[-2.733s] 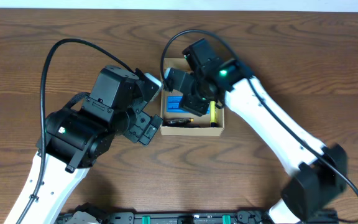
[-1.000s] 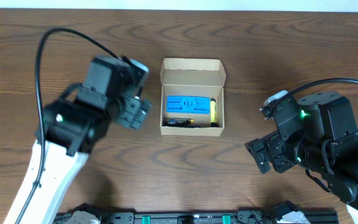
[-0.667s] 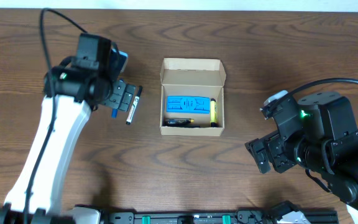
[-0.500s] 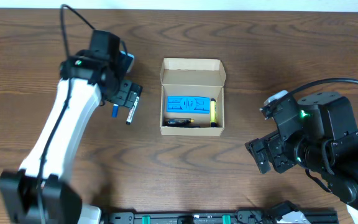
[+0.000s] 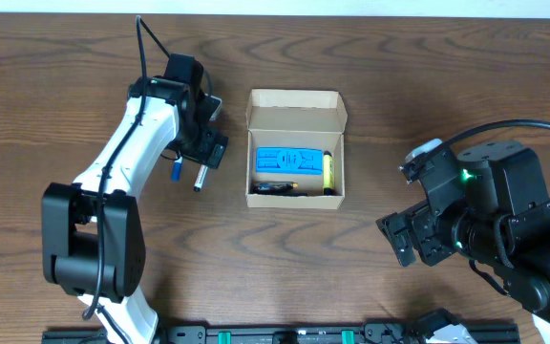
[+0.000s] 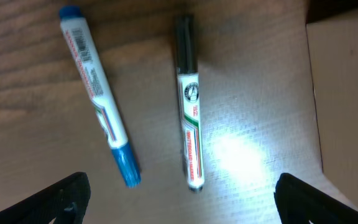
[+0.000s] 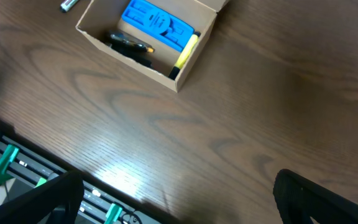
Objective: Pack container
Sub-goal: 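Reach the left gripper to the black whiteboard marker and grasp it, then carry the black marker into the box and open the left gripper, then retract the left gripper toward the blue-capped marker, then grasp the blue-capped whiteboard marker with the left gripper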
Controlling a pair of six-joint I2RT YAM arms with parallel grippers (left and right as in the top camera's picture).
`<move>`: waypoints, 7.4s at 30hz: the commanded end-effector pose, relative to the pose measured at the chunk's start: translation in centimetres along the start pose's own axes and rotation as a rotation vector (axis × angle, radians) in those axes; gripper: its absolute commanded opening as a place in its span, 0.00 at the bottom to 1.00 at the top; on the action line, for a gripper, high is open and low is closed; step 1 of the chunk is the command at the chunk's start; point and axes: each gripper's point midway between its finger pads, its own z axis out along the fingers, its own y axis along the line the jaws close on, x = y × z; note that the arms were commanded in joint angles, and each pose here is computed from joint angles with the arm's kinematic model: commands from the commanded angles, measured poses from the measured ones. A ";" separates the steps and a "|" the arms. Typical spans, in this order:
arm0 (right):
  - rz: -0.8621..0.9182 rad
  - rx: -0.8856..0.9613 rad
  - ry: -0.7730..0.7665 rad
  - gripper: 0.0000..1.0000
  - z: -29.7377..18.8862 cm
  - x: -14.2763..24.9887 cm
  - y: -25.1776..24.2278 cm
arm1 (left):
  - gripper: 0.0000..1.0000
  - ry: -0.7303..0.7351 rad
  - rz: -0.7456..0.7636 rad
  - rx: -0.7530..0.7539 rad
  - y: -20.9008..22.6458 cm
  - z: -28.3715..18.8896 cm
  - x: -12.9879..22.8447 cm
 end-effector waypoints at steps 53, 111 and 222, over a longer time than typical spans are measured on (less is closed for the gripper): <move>0.024 0.007 -0.013 0.99 -0.3 -0.2 -0.2 | 0.27 -0.174 -0.197 -0.033 -0.2 8.5 0.2; 0.024 0.007 -0.006 0.99 -0.2 -0.3 -0.2 | 0.06 -0.522 1.418 -0.043 -20.9 -6.3 -1.8; 0.024 0.007 -0.006 0.99 -0.2 -0.3 -0.2 | 1.00 -0.152 -0.262 -0.048 4.8 5.4 -0.5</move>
